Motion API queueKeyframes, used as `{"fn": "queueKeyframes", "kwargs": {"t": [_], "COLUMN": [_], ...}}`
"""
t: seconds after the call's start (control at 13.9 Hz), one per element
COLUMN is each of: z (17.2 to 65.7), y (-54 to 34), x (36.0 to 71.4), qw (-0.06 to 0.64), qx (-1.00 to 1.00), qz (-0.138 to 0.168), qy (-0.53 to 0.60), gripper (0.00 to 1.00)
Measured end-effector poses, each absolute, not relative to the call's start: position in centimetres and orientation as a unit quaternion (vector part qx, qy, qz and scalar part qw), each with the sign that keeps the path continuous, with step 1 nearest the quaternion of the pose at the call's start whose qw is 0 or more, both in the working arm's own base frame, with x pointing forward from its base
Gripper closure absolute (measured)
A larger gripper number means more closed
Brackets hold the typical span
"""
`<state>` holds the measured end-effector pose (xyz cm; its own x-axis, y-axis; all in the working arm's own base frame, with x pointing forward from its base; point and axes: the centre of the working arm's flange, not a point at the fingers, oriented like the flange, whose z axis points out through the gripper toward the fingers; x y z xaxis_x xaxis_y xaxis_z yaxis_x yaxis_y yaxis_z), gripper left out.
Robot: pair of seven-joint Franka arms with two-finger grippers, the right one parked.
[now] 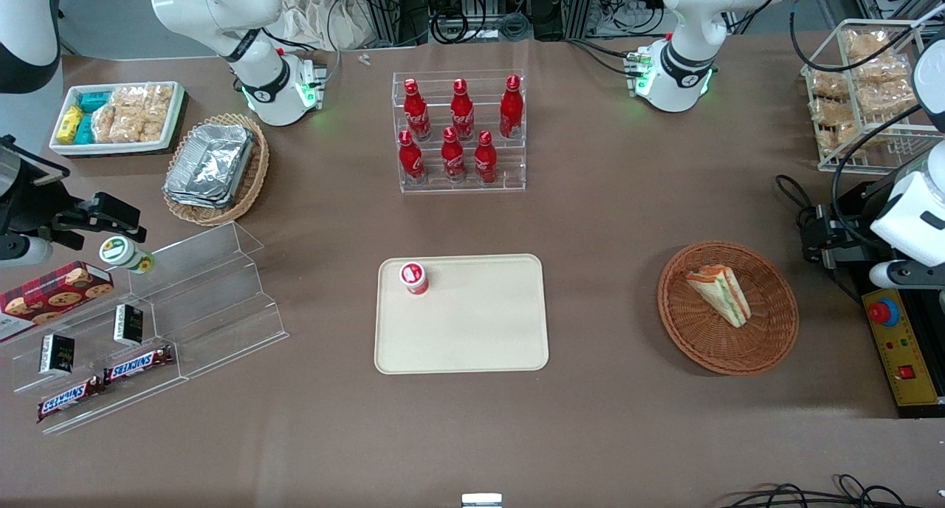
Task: Place sandwich from basket to tray
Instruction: 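Move the left gripper over the wrapped sandwich in the wicker basket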
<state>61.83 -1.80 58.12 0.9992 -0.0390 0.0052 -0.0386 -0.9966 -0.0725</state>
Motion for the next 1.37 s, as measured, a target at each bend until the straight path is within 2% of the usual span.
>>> {"fn": "queueKeyframes", "kwargs": {"t": [0.58,0.72,0.94,1.37], "z": [57.3,55.4,50.7,42.2], "y": [-1.8,-1.8,-1.7,-0.7], "x": [61.7,61.6,61.7,60.7], "qw": [0.037,0.036,0.032,0.011], "qx": [-0.999,-0.999,-0.999,-0.999], "qz": [0.01,0.025,0.031,0.024], "qy": [0.02,0.02,0.017,-0.043], "gripper": [0.0,0.0,0.0,0.0]}}
